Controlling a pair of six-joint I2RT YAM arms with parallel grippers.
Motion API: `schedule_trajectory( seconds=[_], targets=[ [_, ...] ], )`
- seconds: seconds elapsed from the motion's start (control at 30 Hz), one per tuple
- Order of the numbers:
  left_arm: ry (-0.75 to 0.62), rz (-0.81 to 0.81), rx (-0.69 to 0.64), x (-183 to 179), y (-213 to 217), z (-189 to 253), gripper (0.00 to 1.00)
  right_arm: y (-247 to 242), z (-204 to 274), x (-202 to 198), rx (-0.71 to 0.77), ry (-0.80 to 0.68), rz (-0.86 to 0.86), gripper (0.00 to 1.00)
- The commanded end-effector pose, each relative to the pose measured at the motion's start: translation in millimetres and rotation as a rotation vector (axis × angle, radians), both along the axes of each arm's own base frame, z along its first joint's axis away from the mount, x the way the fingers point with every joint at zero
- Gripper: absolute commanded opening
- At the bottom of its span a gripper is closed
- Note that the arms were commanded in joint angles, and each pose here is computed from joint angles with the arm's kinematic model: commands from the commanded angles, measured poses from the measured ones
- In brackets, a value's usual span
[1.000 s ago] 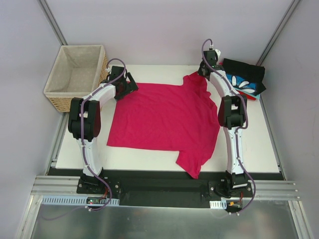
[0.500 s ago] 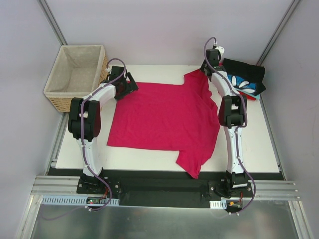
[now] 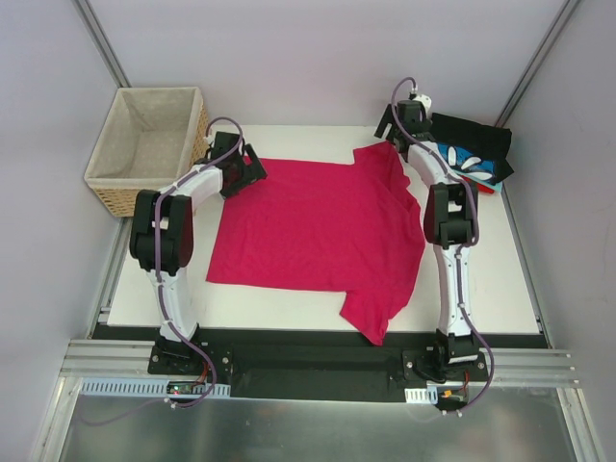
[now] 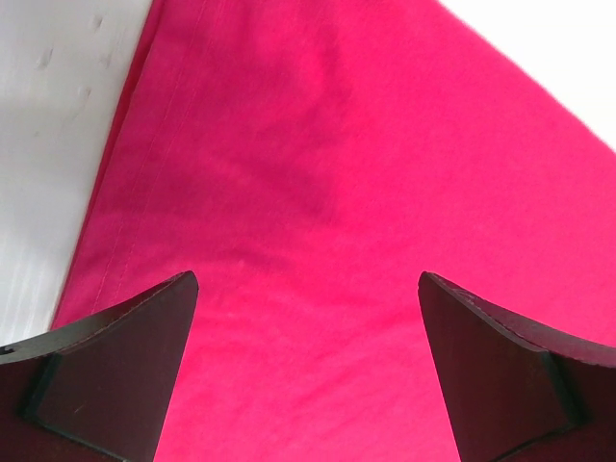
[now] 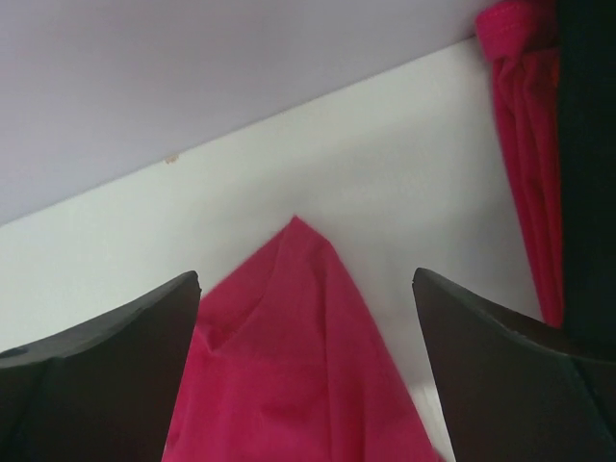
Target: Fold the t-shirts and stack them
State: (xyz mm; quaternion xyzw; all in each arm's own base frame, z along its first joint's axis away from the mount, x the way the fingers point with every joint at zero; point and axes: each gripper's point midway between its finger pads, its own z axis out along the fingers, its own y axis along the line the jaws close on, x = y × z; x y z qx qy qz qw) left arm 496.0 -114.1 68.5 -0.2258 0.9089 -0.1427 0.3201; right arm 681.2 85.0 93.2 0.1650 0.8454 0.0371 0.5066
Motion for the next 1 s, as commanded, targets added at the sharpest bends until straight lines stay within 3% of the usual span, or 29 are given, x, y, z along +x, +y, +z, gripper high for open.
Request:
schedule_trajectory(
  seconds=[0.0, 0.13, 0.4, 0.67, 0.97],
  targets=[
    [-0.095, -0.018, -0.009, -8, -1, 45, 0.99, 28, 119, -30, -0.009, -0.139, 0.087, 0.97],
    [-0.136, -0.035, 0.007, -13, 4, 64, 0.99, 60, 135, -80, 0.007, -0.023, 0.151, 0.97],
    [-0.184, -0.078, -0.069, 1, 14, 89, 0.99, 57, 67, -166, 0.029, 0.302, 0.163, 0.97],
    [-0.074, -0.098, -0.152, -8, 4, 50, 0.99, 39, 15, -226, -0.044, 0.520, 0.147, 0.96],
    [0.057, -0.101, -0.152, -28, 3, 9, 0.99, 49, -26, -252, -0.110, 0.636, 0.174, 0.97]
  ],
)
